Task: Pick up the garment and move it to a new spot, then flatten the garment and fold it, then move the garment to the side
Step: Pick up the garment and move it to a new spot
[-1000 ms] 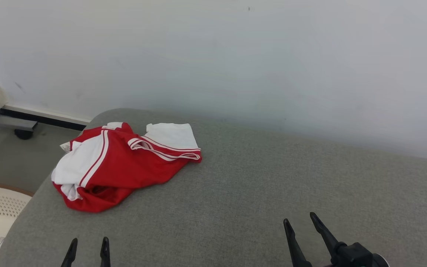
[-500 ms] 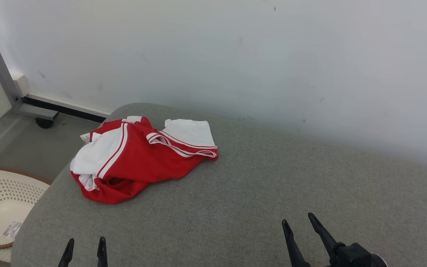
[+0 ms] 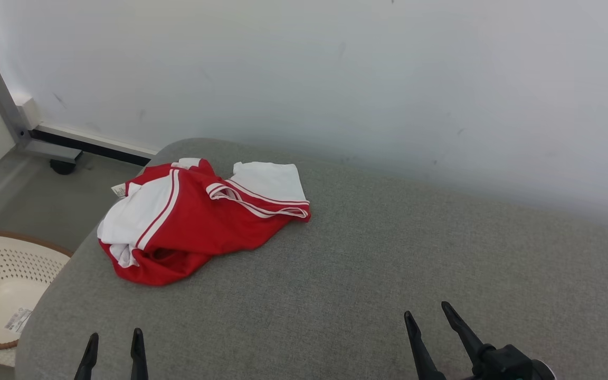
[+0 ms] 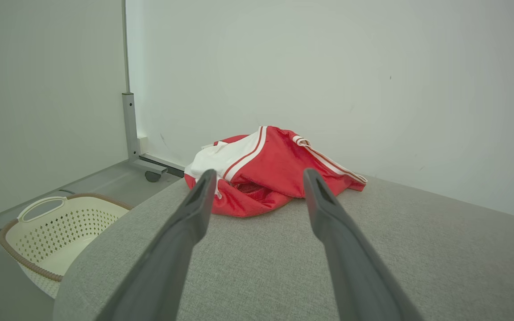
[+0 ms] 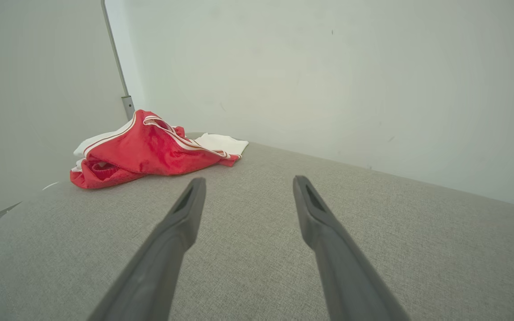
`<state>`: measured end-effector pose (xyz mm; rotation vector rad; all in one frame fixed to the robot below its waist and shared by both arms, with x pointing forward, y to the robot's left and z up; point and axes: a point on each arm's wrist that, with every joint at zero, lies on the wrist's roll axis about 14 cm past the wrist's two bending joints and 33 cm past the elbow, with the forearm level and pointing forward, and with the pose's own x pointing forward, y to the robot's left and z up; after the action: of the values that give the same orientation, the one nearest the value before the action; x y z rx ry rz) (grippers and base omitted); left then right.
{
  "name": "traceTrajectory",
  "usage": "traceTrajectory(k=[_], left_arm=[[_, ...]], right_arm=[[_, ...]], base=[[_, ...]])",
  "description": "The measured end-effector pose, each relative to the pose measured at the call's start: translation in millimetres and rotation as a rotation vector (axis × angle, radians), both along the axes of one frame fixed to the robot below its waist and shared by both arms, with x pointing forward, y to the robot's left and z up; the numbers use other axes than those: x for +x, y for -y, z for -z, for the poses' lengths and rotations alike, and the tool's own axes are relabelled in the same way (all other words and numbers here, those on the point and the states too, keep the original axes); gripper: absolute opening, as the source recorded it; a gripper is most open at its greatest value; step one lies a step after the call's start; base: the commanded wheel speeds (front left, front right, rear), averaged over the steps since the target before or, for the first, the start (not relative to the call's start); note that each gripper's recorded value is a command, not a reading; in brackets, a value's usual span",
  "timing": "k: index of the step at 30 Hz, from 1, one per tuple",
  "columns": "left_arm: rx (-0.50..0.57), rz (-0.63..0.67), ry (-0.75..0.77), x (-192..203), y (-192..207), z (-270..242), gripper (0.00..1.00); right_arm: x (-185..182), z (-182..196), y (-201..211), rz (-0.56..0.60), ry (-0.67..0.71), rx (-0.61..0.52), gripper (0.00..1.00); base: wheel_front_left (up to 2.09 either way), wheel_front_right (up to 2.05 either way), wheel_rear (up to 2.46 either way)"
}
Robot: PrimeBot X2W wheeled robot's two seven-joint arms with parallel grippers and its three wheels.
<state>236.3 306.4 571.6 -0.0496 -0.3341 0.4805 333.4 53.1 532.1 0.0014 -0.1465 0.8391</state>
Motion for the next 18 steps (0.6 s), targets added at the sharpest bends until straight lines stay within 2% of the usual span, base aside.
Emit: traceTrajectory(k=[10, 18], left_arm=[[0.019, 0.034, -0.010, 28.8, 3.5, -6.6, 1.00], [0.035, 0.051, -0.015, 71.5, -3.7, -15.1, 1.00]], right_arm=[[12.5, 14.3, 2.1, -0.009, -0.031, -0.018, 1.00], [39.2, 25.0, 7.4, -0.010, -0.039, -0.031, 1.00]], base=[[0.00, 0.00, 0.00], [0.00, 0.00, 0.00]])
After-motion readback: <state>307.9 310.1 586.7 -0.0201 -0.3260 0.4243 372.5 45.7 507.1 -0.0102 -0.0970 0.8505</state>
